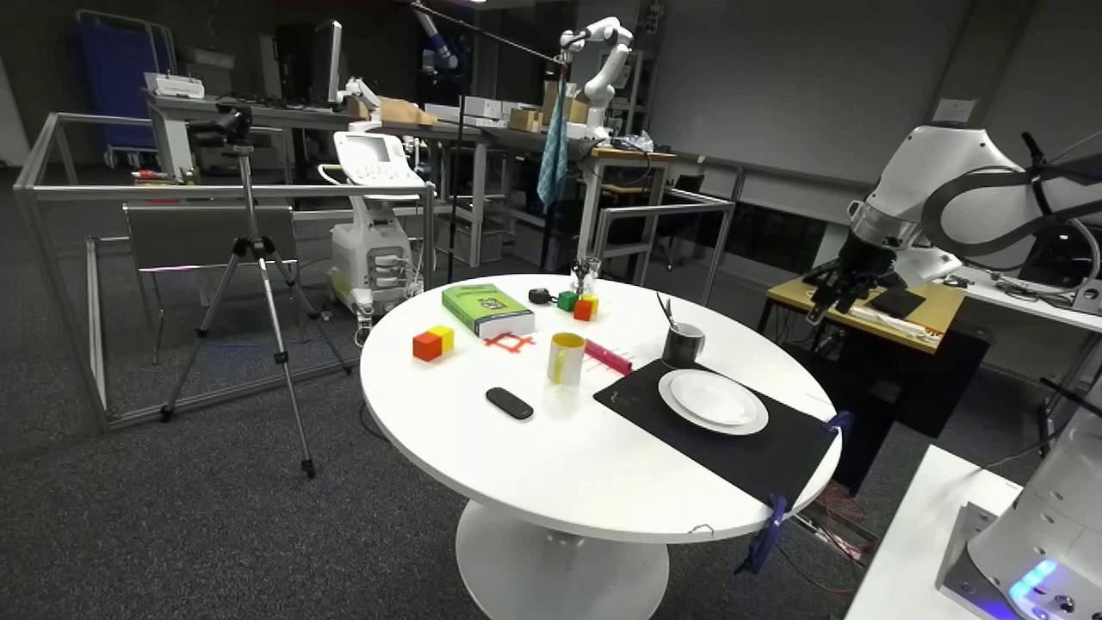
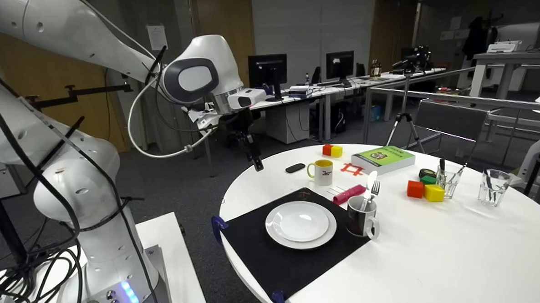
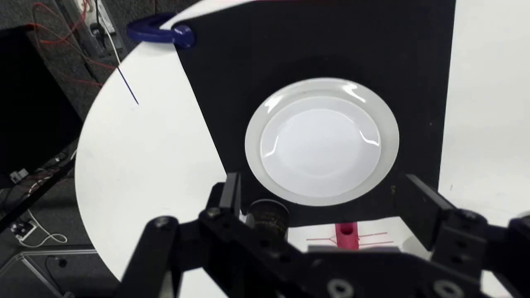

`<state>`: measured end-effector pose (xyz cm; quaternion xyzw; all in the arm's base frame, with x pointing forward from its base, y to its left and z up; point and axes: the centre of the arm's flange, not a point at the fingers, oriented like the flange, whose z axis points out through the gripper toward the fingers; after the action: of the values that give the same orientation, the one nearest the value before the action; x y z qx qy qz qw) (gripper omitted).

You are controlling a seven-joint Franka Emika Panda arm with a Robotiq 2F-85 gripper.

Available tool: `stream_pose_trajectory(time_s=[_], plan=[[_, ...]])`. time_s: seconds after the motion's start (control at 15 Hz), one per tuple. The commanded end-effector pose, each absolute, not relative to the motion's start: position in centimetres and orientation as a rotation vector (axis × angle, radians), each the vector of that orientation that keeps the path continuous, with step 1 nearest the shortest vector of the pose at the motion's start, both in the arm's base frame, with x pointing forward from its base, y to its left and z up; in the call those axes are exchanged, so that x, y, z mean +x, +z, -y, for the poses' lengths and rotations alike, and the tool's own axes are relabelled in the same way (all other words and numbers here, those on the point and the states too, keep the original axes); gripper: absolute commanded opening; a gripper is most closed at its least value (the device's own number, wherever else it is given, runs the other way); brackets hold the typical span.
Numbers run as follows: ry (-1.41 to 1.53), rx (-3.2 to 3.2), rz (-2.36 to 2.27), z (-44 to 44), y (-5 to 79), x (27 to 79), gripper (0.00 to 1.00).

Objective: Remove the silver knife from the mug and put it on the left side of the black mat

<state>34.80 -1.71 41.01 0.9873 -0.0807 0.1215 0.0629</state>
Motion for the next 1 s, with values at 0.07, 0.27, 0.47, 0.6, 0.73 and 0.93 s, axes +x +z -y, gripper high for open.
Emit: stream_pose_trajectory(time_s=[0.07, 0.27, 0.47, 0.6, 0.73, 0.93], plan=[[0.534, 2.960, 0.215, 4.1, 38.1, 39.0, 1.00], [0.600, 2.970, 0.176, 5.8, 36.3, 40.8, 1.00], [0.653, 2.976, 0.066, 8.0, 35.0, 42.6, 1.00], [0.684, 2.965, 0.003, 9.8, 34.2, 44.0, 1.00], [0.696, 2.952, -0.036, 11.1, 33.6, 45.5, 1.00], [0.691, 2.933, -0.052, 12.4, 32.5, 48.3, 1.00]])
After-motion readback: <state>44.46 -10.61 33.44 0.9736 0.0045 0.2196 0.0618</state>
